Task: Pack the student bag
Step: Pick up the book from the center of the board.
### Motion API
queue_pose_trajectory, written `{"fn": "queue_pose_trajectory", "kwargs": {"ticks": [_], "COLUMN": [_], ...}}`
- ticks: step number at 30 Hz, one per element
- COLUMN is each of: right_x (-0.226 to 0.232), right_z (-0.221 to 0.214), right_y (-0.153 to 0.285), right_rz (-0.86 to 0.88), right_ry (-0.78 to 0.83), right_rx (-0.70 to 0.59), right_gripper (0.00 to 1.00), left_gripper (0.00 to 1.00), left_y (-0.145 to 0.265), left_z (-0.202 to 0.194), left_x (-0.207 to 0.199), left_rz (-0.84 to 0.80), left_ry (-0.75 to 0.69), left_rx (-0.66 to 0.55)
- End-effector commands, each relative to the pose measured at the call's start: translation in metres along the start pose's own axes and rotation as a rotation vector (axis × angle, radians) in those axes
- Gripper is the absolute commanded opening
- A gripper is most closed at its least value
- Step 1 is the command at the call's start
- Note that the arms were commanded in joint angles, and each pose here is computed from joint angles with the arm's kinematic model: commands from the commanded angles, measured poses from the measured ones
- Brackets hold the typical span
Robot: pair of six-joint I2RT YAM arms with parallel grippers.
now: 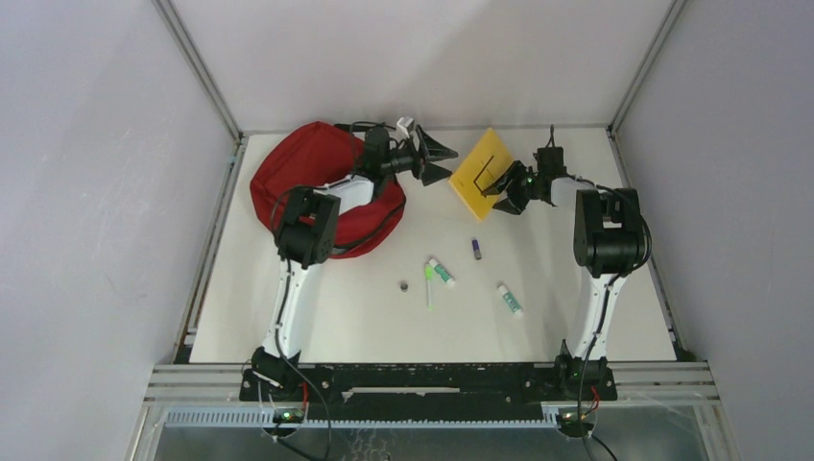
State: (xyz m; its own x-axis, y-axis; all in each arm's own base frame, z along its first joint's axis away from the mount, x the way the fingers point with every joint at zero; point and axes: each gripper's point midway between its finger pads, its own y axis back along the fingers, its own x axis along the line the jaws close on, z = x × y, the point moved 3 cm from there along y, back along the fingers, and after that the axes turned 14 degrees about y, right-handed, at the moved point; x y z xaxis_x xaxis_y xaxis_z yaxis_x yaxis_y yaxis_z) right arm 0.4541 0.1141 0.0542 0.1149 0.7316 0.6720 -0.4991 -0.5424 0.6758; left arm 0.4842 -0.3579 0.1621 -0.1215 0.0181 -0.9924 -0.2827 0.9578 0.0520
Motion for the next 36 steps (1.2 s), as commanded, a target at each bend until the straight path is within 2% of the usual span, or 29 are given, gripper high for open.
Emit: {"fn": "queue_pose_trajectory", "kwargs": {"ticks": [1, 8, 18, 20, 23, 26, 31, 36], "right_x": [0.0, -0.004, -0.004, -0.003, -0.003, -0.002, 0.012, 0.034], "right_z": [-0.04, -0.039, -0.039, -0.039, -0.04, -0.039, -0.03, -0.021], "right_y": [-0.02, -0.018, -0.019, -0.018, -0.016, -0.009, 0.027, 0.079], "right_rz": [0.0, 0.004, 0.009, 0.007, 0.001, -0.002, 0.009, 0.029], "right_ry": [-0.013, -0.025, -0.023, -0.024, -0.02, -0.012, 0.018, 0.052], "right_rx": [0.108, 0.107, 0.108, 0.108, 0.112, 0.102, 0.031, -0.094], "right_gripper": [0.64, 0.64, 0.65, 0.65, 0.65, 0.65, 0.74, 0.87], "left_gripper": [0.84, 0.78, 0.62, 0.51, 0.25, 0.02, 0.0, 0.0], "left_y": [-0.015, -0.021, -0.034, -0.034, -0.032, -0.028, -0.012, 0.009], "left_z": [-0.072, -0.075, -0.083, -0.082, -0.078, -0.075, -0.067, -0.065], "left_x": [-0.041, 0.008, 0.01, 0.012, 0.019, 0.019, -0.004, -0.054], "left_rz": [-0.059, 0.174, 0.187, 0.201, 0.252, 0.293, 0.317, 0.273], "left_ry": [-0.086, -0.17, -0.191, -0.19, -0.19, -0.201, -0.259, -0.346], "left_rx": [0.224, 0.227, 0.249, 0.242, 0.22, 0.193, 0.116, 0.033]}}
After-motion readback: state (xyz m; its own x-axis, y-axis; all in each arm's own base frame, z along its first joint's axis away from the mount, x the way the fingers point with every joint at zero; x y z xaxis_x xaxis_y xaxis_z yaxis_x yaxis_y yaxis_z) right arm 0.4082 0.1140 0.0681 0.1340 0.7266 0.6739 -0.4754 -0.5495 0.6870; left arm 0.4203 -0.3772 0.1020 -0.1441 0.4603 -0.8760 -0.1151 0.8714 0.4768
